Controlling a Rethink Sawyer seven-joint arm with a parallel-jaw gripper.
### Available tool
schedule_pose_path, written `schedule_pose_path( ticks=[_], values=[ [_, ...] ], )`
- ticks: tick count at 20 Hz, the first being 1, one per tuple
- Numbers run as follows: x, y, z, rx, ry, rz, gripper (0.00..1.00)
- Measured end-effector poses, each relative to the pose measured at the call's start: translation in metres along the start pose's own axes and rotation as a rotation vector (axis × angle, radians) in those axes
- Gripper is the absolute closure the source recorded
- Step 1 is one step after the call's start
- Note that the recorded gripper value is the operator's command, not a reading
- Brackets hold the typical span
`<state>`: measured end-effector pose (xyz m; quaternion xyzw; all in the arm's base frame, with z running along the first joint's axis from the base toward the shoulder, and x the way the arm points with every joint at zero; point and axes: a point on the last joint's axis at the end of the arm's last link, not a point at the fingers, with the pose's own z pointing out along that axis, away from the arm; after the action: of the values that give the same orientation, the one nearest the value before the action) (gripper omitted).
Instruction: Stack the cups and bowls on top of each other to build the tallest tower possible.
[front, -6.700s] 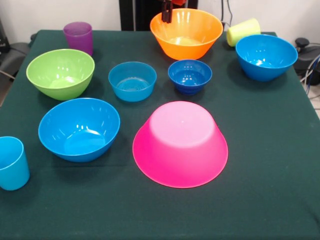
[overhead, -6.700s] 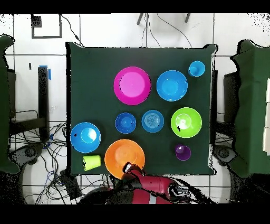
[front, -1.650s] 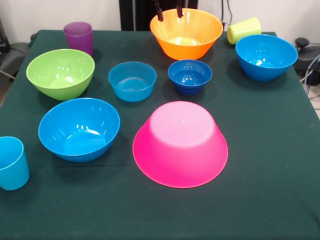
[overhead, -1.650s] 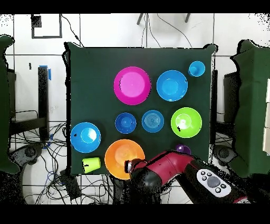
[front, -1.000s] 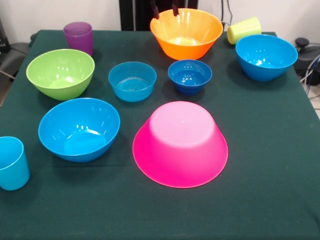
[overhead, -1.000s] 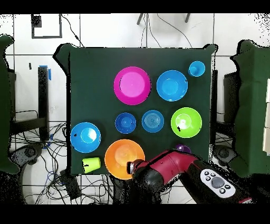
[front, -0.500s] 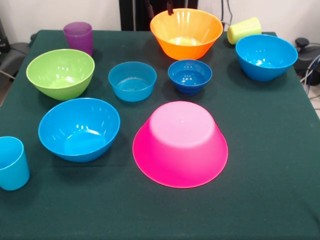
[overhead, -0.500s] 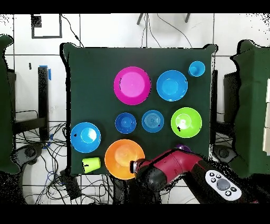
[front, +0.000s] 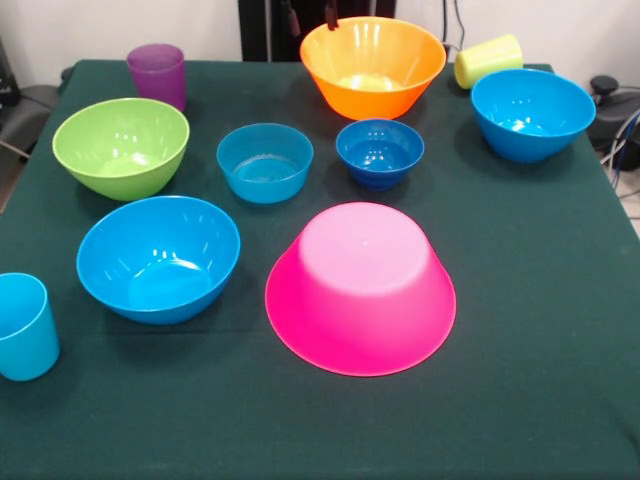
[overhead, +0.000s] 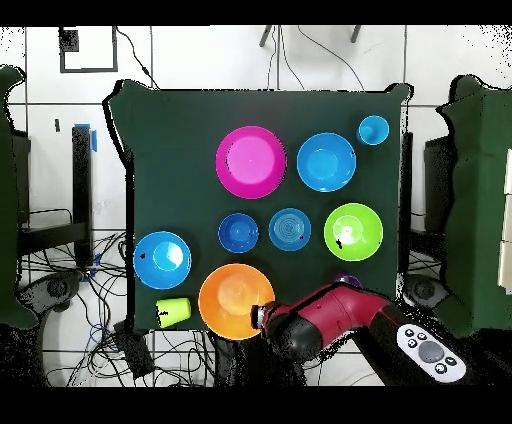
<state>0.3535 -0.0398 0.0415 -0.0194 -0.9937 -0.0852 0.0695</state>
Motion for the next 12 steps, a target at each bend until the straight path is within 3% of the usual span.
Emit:
schedule_pose_path(
  ticks=[12],
  values=[
    [-0.009,0.001,0.014,-0.032,-0.008,-0.067,0.00]
  ],
)
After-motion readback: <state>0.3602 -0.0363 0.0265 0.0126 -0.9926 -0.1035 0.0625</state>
